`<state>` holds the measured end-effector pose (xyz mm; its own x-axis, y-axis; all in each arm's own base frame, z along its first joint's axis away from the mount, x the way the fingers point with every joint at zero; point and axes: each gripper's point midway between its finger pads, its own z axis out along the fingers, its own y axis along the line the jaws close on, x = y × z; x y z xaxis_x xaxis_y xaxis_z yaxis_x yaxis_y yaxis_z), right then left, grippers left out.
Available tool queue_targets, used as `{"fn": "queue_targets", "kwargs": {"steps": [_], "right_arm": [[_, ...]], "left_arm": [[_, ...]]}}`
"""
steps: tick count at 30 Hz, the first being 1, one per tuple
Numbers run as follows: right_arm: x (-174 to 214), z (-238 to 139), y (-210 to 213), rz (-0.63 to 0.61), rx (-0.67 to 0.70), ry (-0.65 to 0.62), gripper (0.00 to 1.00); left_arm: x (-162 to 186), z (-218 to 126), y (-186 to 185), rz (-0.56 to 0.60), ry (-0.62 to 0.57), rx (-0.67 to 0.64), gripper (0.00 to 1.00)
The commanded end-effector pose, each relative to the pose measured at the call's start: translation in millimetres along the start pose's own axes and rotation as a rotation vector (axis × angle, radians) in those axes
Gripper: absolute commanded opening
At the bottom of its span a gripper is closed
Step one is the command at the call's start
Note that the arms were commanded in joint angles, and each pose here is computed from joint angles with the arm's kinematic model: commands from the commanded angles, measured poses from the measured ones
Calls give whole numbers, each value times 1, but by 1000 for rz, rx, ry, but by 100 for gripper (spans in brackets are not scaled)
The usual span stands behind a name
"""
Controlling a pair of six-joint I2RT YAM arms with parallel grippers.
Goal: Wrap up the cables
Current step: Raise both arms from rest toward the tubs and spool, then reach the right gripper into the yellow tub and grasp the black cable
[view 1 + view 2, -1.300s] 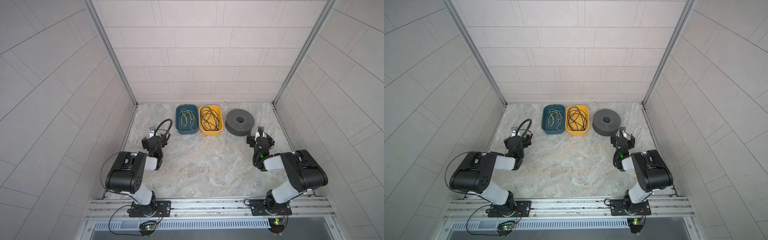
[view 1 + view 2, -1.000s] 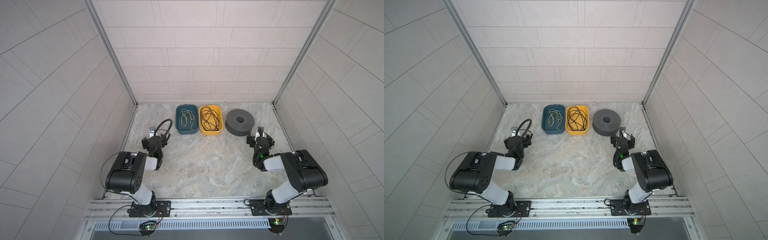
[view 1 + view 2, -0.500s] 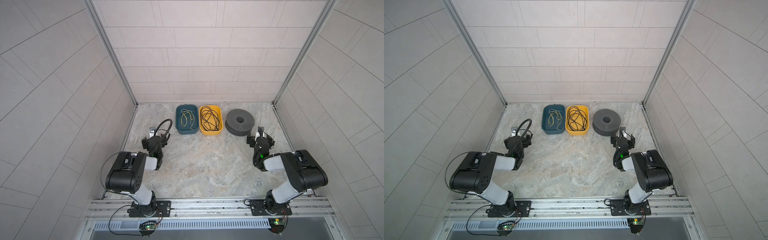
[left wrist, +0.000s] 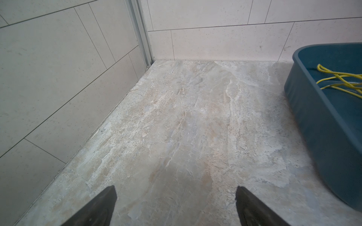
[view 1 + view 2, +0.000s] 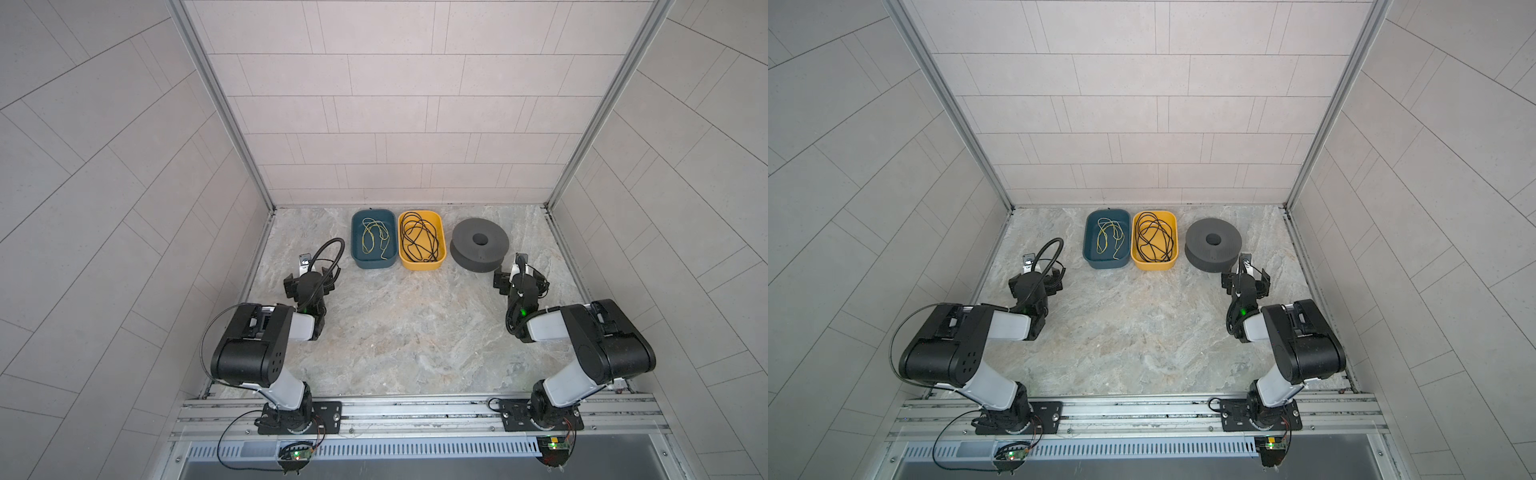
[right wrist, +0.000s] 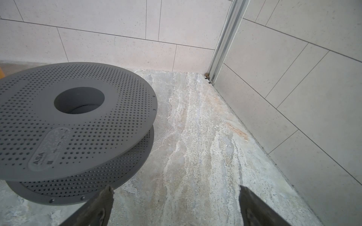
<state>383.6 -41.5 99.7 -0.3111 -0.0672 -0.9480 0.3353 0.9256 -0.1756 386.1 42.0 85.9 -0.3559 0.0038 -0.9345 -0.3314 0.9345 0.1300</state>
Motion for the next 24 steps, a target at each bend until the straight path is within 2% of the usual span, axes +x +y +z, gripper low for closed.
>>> {"fn": "queue_targets", "kwargs": {"steps": [1, 5, 9, 14, 18, 22, 24], "right_arm": [[-1, -6, 8, -47, -27, -22, 99], [-14, -20, 4, -65, 9, -72, 99], [-49, -28, 11, -148, 16, -5, 99], [-89, -39, 14, -50, -11, -4, 99], [-111, -45, 34, 4, -126, 93, 99], [-120, -50, 70, 68, -306, 201, 99], [-123, -51, 80, 133, -338, 250, 99]], "left_arm": [[-15, -3, -7, 20, -18, 20, 100], [-42, -12, -11, 67, 5, 26, 100], [-78, -24, -6, 19, -17, 22, 100], [-106, -35, -5, -99, 102, 31, 96], [-114, -45, -27, -204, 184, 162, 95], [-113, -52, -57, -232, 310, 314, 95], [-111, -58, -71, -232, 384, 385, 95]]}}
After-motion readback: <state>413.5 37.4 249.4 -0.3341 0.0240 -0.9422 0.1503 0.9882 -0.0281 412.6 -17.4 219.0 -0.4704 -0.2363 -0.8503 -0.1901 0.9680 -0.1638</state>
